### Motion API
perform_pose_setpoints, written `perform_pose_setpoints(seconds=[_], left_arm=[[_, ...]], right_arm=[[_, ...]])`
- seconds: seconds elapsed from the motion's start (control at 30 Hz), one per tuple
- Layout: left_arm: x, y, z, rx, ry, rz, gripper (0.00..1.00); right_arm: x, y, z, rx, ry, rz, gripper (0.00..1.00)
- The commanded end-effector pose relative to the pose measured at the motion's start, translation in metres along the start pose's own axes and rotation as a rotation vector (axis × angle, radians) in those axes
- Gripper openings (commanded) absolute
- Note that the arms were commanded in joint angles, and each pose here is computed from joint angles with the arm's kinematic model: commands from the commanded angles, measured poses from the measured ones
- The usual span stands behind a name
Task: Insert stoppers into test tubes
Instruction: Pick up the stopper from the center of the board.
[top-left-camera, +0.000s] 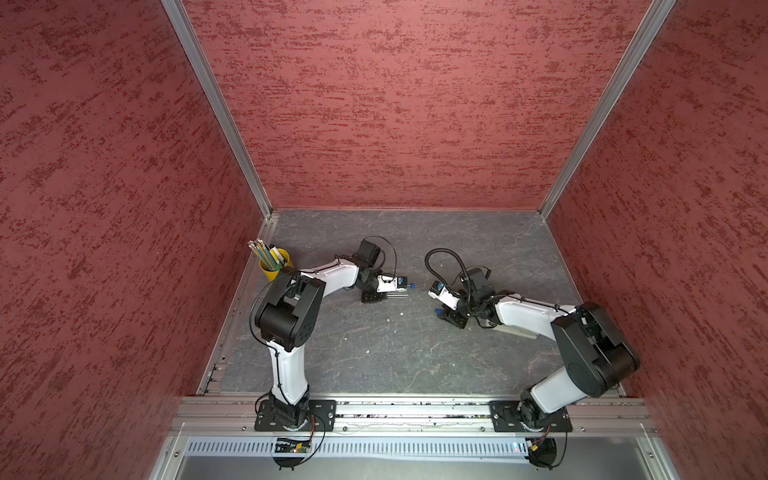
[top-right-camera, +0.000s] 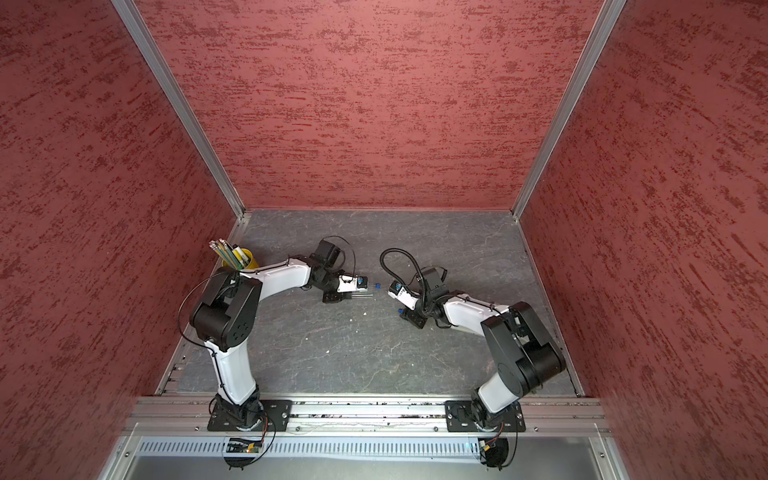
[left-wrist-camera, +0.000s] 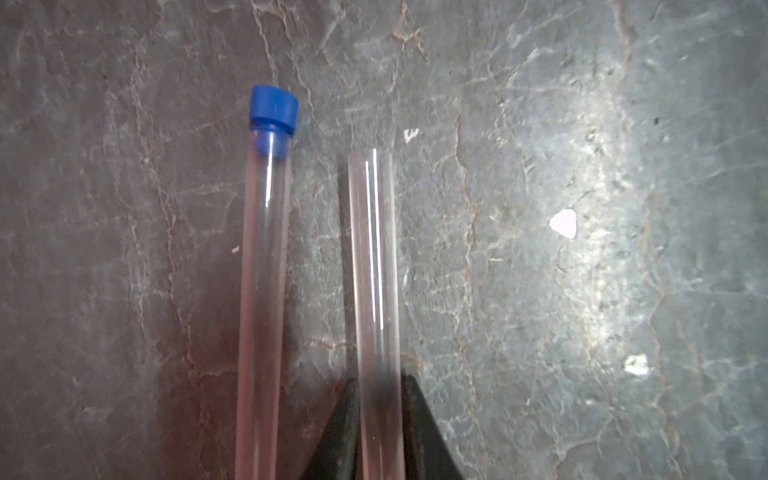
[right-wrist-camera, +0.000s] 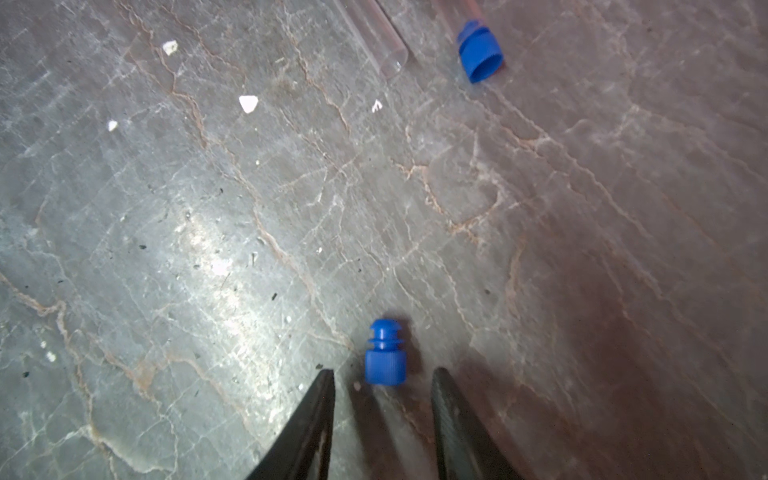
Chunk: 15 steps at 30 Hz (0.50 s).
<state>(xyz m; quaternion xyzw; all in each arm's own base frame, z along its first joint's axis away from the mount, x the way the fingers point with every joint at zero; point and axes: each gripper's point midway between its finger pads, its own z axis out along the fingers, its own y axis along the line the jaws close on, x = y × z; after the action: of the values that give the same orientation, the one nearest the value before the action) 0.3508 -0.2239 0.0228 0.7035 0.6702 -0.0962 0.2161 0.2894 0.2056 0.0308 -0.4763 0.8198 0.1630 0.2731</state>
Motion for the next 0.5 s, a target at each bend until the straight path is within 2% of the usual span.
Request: perform_pose_setpoints(seconds=[0.0, 0.47], left_arm=[[0.0000, -0.0023, 0.0031, 0.017, -0.001, 0.011, 0.20], [-0.0019, -0.0028, 0.0028, 0.017, -0.001, 0.016, 0.20]], right_arm=[[-0.0140, -0.0033, 0.0004, 0.002, -0.036, -0.007, 0.40], [-0.0143, -0.0054, 0.0061, 0.004, -0.036, -0.012, 0.33]])
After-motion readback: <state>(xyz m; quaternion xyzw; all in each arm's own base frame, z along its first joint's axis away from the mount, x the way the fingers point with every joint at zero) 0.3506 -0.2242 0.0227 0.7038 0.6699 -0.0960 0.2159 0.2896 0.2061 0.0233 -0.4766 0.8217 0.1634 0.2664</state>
